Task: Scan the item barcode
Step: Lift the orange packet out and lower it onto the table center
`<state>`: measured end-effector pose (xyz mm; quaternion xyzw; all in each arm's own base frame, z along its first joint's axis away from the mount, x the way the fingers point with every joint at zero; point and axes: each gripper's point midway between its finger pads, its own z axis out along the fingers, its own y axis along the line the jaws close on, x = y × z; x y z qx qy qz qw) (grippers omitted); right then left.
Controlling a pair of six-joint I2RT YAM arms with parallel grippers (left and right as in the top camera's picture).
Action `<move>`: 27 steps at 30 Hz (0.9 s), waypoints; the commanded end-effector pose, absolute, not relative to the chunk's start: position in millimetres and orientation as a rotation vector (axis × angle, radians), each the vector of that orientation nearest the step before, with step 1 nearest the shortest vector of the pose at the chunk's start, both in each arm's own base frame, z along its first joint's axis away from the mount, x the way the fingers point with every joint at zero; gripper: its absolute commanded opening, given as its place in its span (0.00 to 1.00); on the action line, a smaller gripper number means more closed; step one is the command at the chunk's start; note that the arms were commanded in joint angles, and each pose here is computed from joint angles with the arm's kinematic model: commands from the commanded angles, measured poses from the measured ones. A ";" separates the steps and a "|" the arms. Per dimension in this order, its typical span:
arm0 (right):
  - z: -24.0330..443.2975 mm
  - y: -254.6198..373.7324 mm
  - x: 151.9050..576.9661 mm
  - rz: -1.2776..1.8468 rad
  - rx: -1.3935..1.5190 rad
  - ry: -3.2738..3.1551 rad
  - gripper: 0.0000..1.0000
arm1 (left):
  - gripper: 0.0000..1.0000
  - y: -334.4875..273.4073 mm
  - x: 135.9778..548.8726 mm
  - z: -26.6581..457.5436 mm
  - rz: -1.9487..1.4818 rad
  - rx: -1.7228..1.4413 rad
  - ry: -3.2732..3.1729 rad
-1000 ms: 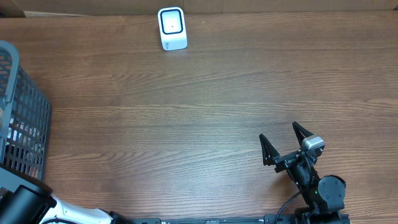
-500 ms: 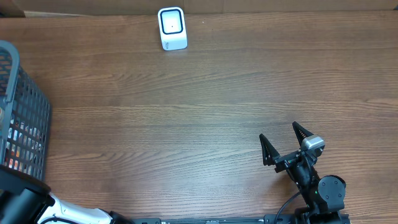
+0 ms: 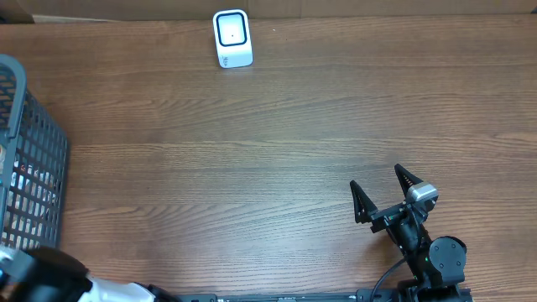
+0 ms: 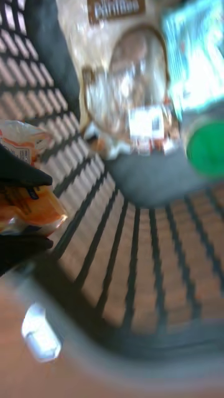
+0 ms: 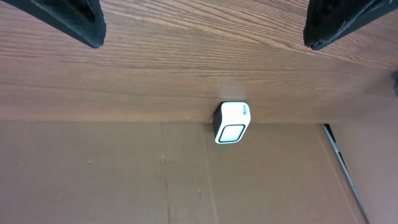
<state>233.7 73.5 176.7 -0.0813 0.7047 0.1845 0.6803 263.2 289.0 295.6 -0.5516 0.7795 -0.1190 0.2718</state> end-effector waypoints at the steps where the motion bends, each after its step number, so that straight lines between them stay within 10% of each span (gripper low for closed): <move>1: 175.4 72.1 234.1 0.415 -0.172 1.577 1.00 | 0.04 239.7 263.3 370.4 -0.369 -1.262 1.992; 11: 175.4 72.2 234.1 0.415 -0.172 1.577 1.00 | 0.04 147.0 251.1 423.8 -0.311 -0.942 2.028; 27: 175.4 72.1 234.1 0.415 -0.172 1.577 1.00 | 0.04 -25.2 315.4 334.8 -0.194 -0.179 2.541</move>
